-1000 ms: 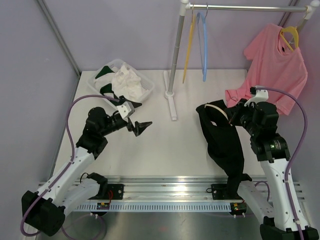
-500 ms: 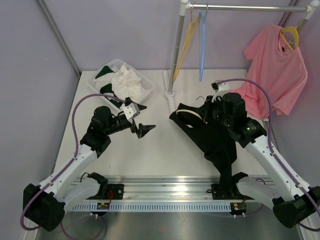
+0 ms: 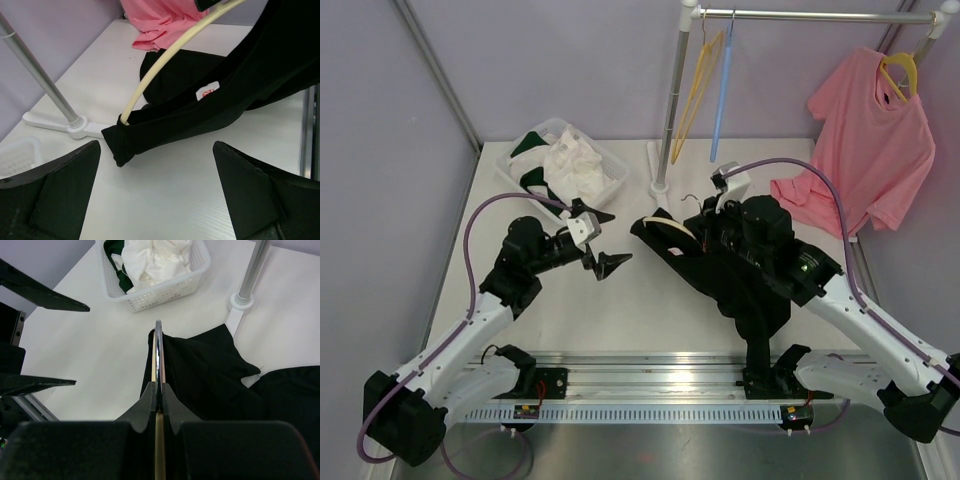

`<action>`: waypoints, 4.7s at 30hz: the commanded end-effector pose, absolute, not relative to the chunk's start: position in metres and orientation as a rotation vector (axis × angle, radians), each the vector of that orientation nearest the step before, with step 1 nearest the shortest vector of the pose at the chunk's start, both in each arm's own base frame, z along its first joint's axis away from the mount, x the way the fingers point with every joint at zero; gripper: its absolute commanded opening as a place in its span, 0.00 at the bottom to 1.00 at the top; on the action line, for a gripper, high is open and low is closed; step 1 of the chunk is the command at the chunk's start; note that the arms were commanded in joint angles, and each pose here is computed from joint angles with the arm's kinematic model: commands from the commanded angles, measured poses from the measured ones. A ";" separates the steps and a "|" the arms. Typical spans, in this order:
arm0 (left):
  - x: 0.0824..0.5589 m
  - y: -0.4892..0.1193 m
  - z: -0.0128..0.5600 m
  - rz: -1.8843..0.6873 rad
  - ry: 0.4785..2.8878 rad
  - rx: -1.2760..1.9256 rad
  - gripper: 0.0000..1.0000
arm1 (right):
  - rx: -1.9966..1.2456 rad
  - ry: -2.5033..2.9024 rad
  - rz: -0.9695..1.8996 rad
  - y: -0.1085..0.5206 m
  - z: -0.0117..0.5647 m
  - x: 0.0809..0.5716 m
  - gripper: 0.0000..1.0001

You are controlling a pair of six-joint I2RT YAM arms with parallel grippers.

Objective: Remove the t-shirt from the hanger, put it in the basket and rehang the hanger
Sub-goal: Remove the tshirt from the hanger

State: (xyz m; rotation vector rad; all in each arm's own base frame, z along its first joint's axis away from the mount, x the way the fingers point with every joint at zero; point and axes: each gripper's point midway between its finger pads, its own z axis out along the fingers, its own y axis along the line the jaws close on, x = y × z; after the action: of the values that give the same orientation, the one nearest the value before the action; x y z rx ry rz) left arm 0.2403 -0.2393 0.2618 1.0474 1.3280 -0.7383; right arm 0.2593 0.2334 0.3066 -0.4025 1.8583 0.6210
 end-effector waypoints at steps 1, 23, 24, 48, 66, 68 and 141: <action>0.257 -0.229 0.287 -0.631 1.291 0.934 0.99 | -0.384 1.645 0.680 0.241 0.369 0.254 0.00; 0.157 -0.229 0.310 -0.703 0.834 1.150 0.99 | -0.419 1.465 0.808 0.287 0.395 0.258 0.00; 0.159 -0.230 0.311 -0.697 0.845 1.142 0.99 | -0.421 1.468 0.806 0.290 0.395 0.259 0.00; 0.195 -0.251 0.288 -0.650 1.011 1.114 0.92 | -0.392 1.439 0.737 0.357 0.397 0.262 0.00; 0.191 -0.256 0.285 -0.688 1.023 1.156 0.31 | -0.411 1.454 0.683 0.382 0.389 0.269 0.00; 0.192 -0.257 0.285 -0.691 1.034 1.152 0.16 | -0.411 1.449 0.681 0.382 0.390 0.269 0.00; 0.351 -0.160 0.288 -0.709 1.598 0.481 0.46 | -0.571 1.335 0.613 0.328 0.391 0.234 0.00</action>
State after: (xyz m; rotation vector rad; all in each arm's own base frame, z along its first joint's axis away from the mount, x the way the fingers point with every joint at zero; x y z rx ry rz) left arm 0.3432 -0.1599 0.2657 0.4588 1.6515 -0.7338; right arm 0.2425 0.3353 0.3465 -0.6492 1.4451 0.5404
